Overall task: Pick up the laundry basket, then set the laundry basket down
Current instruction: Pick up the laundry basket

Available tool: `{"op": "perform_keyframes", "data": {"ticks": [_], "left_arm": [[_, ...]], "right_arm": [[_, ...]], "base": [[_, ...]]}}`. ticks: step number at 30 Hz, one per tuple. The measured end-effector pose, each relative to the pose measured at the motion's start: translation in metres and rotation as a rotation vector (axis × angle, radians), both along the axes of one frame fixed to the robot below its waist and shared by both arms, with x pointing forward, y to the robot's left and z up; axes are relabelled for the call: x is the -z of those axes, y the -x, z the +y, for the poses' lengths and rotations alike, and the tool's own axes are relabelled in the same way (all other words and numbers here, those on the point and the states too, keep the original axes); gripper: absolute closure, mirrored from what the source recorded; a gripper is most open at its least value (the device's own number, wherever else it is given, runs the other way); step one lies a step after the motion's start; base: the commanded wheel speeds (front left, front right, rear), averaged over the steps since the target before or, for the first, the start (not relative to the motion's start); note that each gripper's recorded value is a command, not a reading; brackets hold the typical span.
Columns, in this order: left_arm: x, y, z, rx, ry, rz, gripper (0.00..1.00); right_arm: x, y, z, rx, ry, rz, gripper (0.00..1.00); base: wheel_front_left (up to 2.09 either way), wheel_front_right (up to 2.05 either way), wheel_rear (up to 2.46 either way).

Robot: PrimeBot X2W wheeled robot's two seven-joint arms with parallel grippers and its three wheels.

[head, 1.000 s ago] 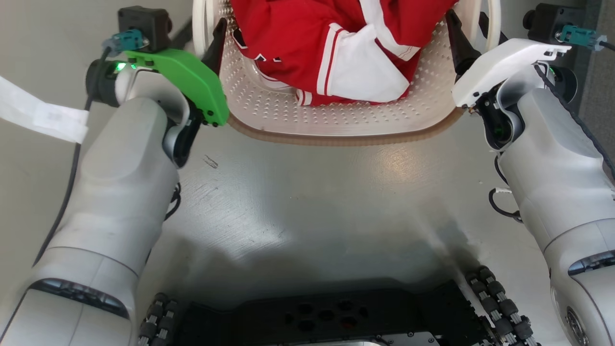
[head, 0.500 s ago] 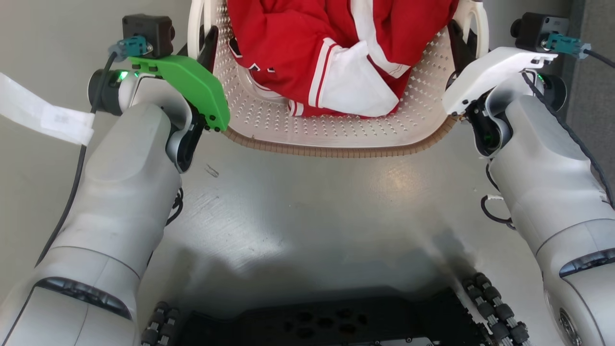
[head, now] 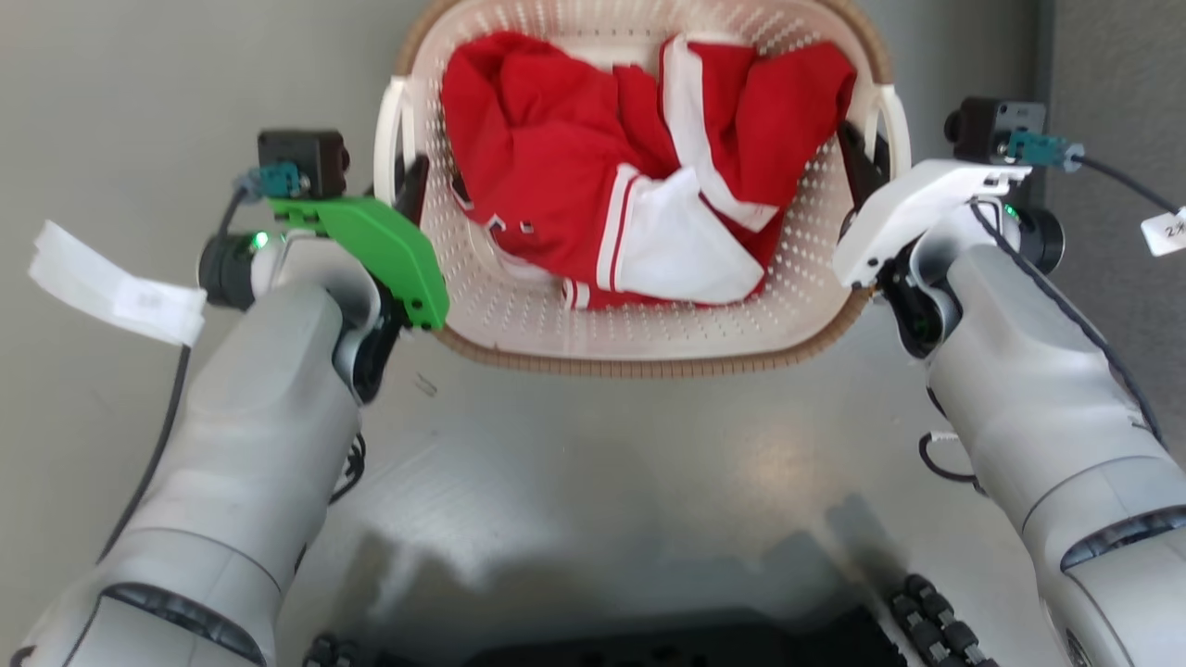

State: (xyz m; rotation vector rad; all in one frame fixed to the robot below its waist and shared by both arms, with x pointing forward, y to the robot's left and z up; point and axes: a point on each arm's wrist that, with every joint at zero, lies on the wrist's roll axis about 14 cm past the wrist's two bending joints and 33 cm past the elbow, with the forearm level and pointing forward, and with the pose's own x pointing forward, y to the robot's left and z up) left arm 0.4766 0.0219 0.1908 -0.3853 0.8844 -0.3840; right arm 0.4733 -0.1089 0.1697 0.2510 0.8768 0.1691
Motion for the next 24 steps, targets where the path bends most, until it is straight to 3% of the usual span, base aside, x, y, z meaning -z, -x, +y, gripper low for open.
{"op": "perform_keyframes", "data": {"ticks": [15, 24], "left_arm": [[-0.049, 0.014, 0.002, 0.009, -0.011, -0.02, 1.0], [-0.073, 0.037, 0.003, 0.015, -0.013, -0.014, 1.0]], "right_arm": [[-0.053, 0.01, 0.004, -0.023, -0.004, -0.03, 1.0], [-0.078, 0.037, 0.009, -0.036, -0.025, 0.006, 1.0]], "base": [[0.0, 0.0, 0.0], [0.0, 0.0, 0.0]]}}
